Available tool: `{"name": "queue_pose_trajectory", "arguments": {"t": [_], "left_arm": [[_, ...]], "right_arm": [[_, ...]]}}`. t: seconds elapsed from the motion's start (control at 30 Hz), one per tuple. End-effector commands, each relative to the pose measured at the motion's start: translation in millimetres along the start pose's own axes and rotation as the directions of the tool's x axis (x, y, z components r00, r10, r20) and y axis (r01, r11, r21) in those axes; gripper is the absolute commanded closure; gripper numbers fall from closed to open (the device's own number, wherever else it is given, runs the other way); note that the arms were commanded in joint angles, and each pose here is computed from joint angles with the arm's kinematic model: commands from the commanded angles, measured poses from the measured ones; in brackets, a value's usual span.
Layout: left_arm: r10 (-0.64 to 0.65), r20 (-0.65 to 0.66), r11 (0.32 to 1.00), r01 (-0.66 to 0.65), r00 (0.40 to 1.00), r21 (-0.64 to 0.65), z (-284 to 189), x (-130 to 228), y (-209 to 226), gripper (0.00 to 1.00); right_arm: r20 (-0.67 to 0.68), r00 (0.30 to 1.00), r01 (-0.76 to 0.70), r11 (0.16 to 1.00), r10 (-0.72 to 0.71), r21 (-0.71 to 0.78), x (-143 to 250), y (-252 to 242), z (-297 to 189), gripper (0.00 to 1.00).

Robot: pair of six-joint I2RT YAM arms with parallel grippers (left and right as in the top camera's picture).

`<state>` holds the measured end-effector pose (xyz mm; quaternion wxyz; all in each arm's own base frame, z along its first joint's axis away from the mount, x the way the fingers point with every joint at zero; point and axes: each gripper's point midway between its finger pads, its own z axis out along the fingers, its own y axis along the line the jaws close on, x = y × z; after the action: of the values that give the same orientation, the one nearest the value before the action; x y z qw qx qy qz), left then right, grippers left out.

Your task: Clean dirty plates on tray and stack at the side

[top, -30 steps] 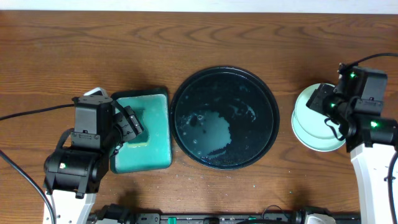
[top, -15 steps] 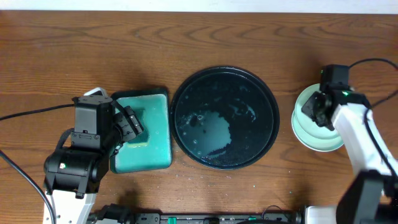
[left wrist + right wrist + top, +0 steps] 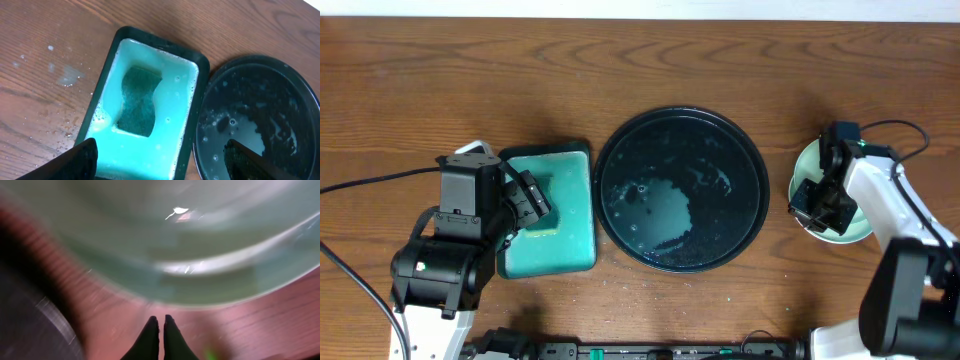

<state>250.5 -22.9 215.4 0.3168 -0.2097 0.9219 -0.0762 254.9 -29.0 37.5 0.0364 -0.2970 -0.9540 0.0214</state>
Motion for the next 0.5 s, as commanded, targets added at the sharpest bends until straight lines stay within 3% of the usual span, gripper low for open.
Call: {"name": "queue_pose_trajectory", "arguments": {"t": [0.0,0.07,0.13,0.23,0.3,0.47], "left_arm": [[-0.013,0.023,1.0,0.013,1.0,0.006,-6.2,-7.6,-2.2,0.19],[-0.013,0.023,1.0,0.013,1.0,0.007,-6.2,-7.5,-2.2,0.19],[-0.013,0.023,1.0,0.013,1.0,0.007,-6.2,-7.5,-2.2,0.19],[-0.013,0.023,1.0,0.013,1.0,0.006,-6.2,-7.6,-2.2,0.19],[-0.013,0.023,1.0,0.013,1.0,0.006,-6.2,-7.6,-2.2,0.19],[-0.013,0.023,1.0,0.013,1.0,0.006,-6.2,-7.6,-2.2,0.19]], "right_arm": [[0.068,0.996,0.074,0.988,-0.065,-0.133,7.4,14.4,-34.4,0.94],[0.162,0.985,0.078,0.988,-0.055,-0.134,1.8,9.1,-53.9,0.92],[0.286,0.958,0.068,0.992,-0.035,-0.108,-12.3,0.5,-72.9,0.97],[0.508,0.853,-0.113,0.993,0.12,-0.044,-47.6,-26.9,-103.9,0.99],[0.557,0.815,-0.169,0.985,0.162,-0.038,-59.6,-32.3,-108.5,0.99],[0.545,0.824,-0.179,0.984,0.157,-0.012,-76.2,-25.4,-88.9,0.99]]}}
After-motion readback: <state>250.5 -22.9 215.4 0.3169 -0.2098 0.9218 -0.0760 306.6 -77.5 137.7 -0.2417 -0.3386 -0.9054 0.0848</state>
